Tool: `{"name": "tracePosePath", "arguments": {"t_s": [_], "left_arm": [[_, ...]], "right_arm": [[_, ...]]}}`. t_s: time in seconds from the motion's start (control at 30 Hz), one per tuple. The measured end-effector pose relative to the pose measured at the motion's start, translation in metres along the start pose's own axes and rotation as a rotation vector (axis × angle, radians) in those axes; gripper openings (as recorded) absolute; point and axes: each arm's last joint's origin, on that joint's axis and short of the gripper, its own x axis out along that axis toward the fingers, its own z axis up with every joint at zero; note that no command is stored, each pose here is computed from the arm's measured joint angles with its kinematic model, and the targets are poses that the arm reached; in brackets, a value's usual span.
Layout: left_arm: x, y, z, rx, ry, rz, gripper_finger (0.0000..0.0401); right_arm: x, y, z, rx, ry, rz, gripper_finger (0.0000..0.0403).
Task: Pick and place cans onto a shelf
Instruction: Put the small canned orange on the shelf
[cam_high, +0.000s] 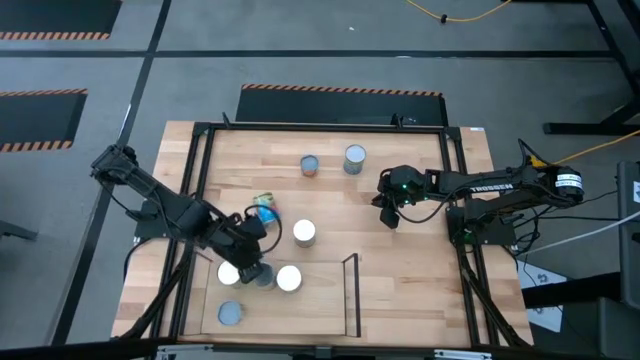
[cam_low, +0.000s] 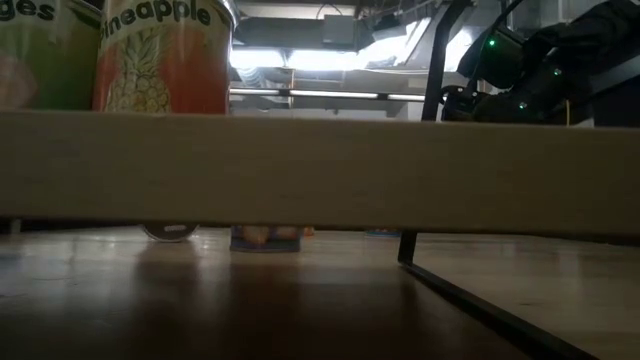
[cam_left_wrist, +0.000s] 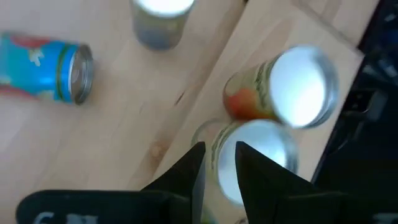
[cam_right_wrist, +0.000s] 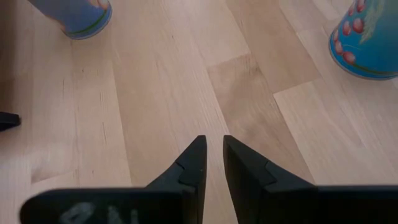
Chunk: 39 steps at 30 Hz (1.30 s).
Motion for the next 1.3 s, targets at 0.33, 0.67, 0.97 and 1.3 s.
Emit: {"name": "tracePosePath", "arguments": {"t_s": [0.33,0.67,0.97,1.3], "left_arm": [[-0.002,0.013,0.061,0.14,-0.215,-0.155,0.008],[-0.008,0.059,0.127,0.112,-0.446,-0.155,0.008],[-0.018,0.126,0.171,-0.08,-0.603,-0.014,0.008],[-0.012,0.194,0.194,-0.26,-0.614,0.154,0.008]], "right_arm": [[0.0,0.001,0.0,-0.003,0.003,0.019,0.0059],[0.0,0.001,0.0,-0.005,0.002,0.019,0.0059],[0.0,0.001,0.0,-0.007,0.001,0.019,0.0059],[0.0,0.001,0.001,-0.033,-0.009,0.019,0.0059]]}}
